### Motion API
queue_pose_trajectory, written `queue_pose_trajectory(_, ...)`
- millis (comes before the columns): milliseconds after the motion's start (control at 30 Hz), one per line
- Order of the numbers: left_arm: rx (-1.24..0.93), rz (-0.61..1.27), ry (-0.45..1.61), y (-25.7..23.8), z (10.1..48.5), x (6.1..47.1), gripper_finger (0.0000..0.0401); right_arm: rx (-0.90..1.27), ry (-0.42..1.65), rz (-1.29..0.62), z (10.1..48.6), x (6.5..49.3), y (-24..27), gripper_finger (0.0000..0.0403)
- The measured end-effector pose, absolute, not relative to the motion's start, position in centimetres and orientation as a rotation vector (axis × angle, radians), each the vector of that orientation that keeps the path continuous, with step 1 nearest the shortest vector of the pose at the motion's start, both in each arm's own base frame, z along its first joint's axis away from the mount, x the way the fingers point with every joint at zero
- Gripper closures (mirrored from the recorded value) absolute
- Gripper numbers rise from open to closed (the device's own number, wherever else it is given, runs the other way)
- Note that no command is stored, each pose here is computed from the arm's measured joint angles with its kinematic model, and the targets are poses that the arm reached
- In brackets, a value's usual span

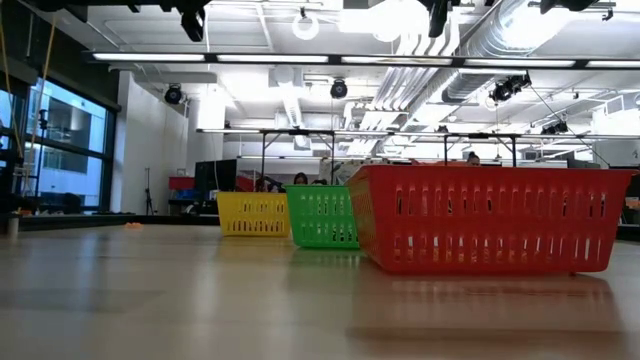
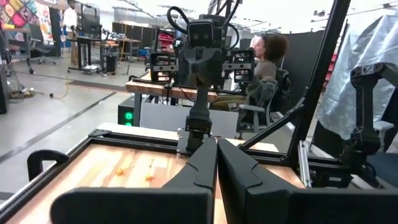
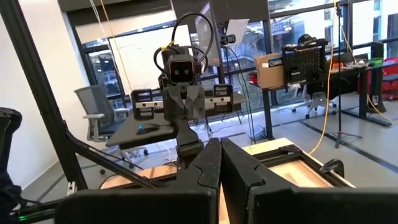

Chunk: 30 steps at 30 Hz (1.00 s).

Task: Sort Halloween decoration

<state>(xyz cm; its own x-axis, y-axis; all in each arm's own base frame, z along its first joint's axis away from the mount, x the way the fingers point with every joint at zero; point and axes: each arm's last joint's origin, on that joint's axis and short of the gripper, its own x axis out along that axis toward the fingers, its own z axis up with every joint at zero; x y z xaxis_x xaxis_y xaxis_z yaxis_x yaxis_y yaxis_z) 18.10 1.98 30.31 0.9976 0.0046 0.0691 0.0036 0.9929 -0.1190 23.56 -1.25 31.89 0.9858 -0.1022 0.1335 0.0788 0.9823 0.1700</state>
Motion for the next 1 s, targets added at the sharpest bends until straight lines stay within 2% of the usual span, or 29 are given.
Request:
queue_pose_trajectory(367, -0.112, 0.013, -0.069, 2.2, 30.3, 18.1, 0.0398, 0.132, -0.104, -0.117, 31.5, 23.6, -1.3, 0.0402)
queue_pose_trajectory(500, -0.112, 0.013, -0.069, 2.2, 30.3, 18.1, 0.0398, 0.174, -0.070, -0.237, 31.1, 23.6, -1.7, 0.0402)
queue_pose_trajectory(800, -0.113, 0.014, -0.052, 2.2, 30.1, 18.1, 0.0398, 0.450, 0.377, -0.662, 30.7, 21.7, -5.7, 0.0402)
queue_pose_trajectory(1000, -0.119, 0.017, -0.006, 2.2, 29.7, 18.1, 0.0398, 0.556, 0.683, -0.883, 27.4, 18.8, -7.6, 0.0401)
